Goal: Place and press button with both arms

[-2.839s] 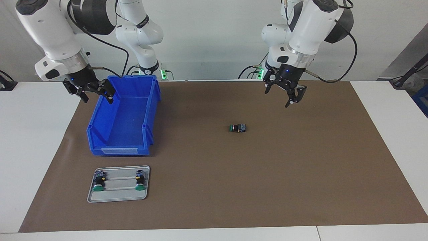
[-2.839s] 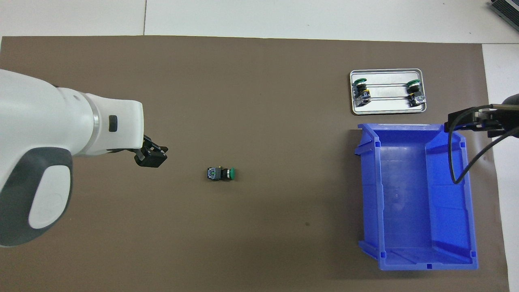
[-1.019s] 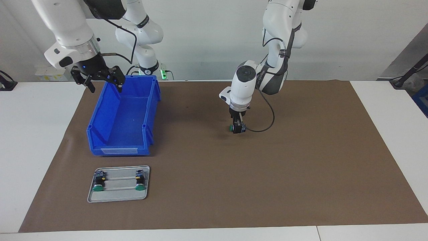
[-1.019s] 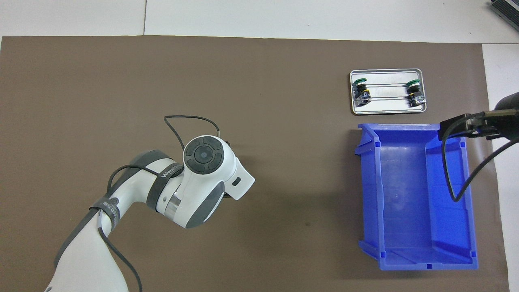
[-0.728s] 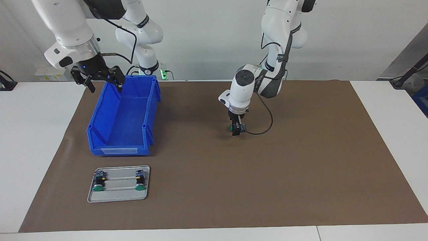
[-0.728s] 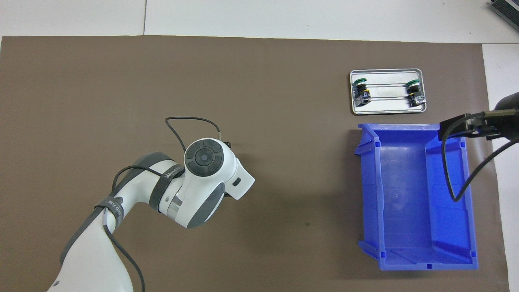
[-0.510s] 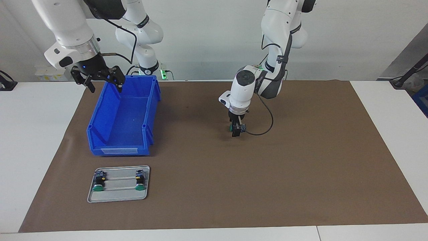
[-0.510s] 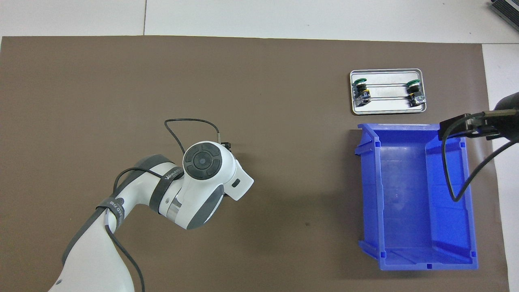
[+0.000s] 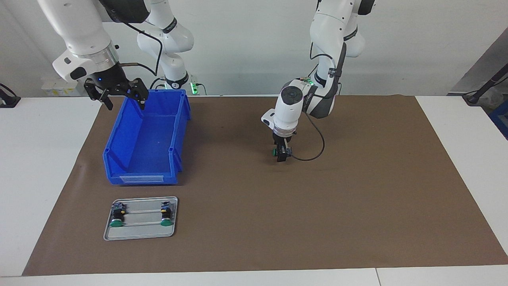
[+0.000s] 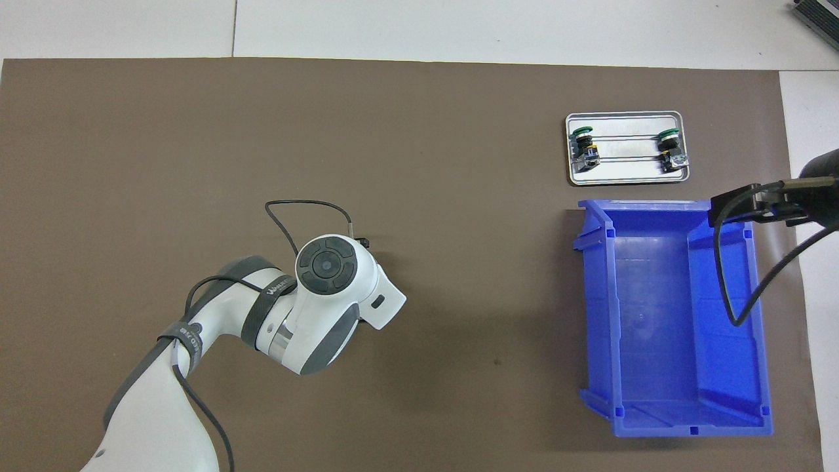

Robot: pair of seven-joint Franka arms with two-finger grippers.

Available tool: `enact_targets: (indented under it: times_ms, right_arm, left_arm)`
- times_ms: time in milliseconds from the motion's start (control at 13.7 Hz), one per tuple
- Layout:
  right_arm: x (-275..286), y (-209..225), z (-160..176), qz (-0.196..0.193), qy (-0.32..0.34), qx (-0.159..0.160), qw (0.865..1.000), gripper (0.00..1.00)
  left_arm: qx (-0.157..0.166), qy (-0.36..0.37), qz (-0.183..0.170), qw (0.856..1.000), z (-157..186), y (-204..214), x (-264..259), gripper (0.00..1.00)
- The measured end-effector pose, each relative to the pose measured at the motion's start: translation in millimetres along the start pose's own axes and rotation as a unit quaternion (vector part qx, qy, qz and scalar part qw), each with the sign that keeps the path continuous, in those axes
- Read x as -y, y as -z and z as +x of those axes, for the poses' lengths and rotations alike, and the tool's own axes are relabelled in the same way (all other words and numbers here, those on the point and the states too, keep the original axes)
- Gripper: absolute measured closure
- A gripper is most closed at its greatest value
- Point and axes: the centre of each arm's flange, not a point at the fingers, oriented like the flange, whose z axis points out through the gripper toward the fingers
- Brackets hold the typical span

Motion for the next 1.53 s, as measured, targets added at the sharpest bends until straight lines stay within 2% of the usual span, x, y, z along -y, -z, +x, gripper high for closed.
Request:
enact_targets:
  times_ms: [73,146,291,510,582,655,874,1165,1383,1529]
  right_arm:
    - [0,0,0,0.0,0.0,0.0,1.0,0.0]
    - [0,0,0,0.0,0.0,0.0,1.0,0.0]
    - [0,0,0,0.0,0.0,0.0,1.0,0.0]
    - [0,0,0,0.0,0.0,0.0,1.0,0.0]
    - [0,0,0,0.0,0.0,0.0,1.0,0.0]
    - [0,0,0,0.0,0.0,0.0,1.0,0.0]
    - [0,0,0,0.0,0.0,0.0,1.0,0.0]
    - [0,0,0,0.0,0.0,0.0,1.0,0.0]
    - [0,0,0,0.0,0.0,0.0,1.0,0.0]
    - [0,0,0,0.0,0.0,0.0,1.0,0.0]
  left_arm:
    - [-0.001,0.0,0.002,1.0,0,0,0,0.23]
    - [-0.003,0.0,0.004,1.0,0,1,1,0.23]
    - [-0.007,0.0,0.011,1.0,1,4,2,0.42]
    - [-0.008,0.001,0.013,1.0,1,4,3,0.46]
    - [-0.009,0.001,0.015,1.0,1,5,3,0.54]
    - [-0.005,-0.006,0.019,1.0,1,6,4,0.67]
    - [0.008,-0.024,0.036,0.999,-2,7,7,0.67]
    - [0.004,-0.006,0.046,0.999,-12,9,20,0.67]
    - [-0.012,0.032,0.063,0.997,-18,16,38,0.67]
    - [-0.041,0.073,0.058,0.995,-21,20,52,0.67]
